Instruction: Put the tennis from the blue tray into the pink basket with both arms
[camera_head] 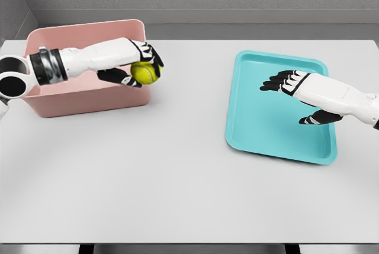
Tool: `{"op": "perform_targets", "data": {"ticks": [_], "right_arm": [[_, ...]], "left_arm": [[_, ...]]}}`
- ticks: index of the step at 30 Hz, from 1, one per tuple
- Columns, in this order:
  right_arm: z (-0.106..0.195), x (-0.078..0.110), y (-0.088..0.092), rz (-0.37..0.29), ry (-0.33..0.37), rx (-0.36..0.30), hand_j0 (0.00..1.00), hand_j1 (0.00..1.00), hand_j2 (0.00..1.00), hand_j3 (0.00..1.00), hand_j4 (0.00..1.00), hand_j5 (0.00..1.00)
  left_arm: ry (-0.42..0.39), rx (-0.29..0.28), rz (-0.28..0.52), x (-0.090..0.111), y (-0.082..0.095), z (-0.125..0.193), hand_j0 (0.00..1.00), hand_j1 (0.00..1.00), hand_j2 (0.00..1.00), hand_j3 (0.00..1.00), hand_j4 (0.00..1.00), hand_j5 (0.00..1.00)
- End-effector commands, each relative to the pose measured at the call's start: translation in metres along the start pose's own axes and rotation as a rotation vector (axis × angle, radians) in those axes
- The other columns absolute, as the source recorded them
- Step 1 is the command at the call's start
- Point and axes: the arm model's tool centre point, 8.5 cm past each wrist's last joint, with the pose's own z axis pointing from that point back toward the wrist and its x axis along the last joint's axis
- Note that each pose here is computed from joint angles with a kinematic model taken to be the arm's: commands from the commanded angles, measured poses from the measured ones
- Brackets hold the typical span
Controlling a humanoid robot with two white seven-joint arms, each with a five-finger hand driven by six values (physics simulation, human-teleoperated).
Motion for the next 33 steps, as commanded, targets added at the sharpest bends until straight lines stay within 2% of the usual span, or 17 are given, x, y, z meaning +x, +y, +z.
{"op": "perform_targets", "data": {"ticks": [1, 16, 30, 33], "right_arm": [[0.000, 0.000, -0.001, -0.005, -0.001, -0.005, 1.00, 1.00, 1.00, 1.00, 1.00, 1.00], [0.000, 0.000, 0.000, -0.005, -0.001, -0.002, 1.00, 1.00, 1.00, 1.00, 1.00, 1.00], [0.000, 0.000, -0.004, 0.001, -0.002, -0.009, 1.00, 1.00, 1.00, 1.00, 1.00, 1.00], [0.000, 0.000, -0.005, 0.001, -0.003, -0.011, 1.00, 1.00, 1.00, 1.00, 1.00, 1.00]], "left_arm": [[0.016, 0.014, 0.009, -0.005, 0.002, 0.003, 0.53, 0.53, 0.53, 0.53, 0.53, 0.53], [0.155, 0.048, 0.019, -0.042, 0.011, 0.035, 0.53, 0.53, 0.53, 0.53, 0.53, 0.53], [0.298, 0.060, 0.083, -0.082, -0.003, 0.057, 0.53, 0.53, 0.53, 0.53, 0.53, 0.53], [0.336, 0.059, 0.108, -0.092, -0.010, 0.060, 0.53, 0.53, 0.53, 0.53, 0.53, 0.53]]}}
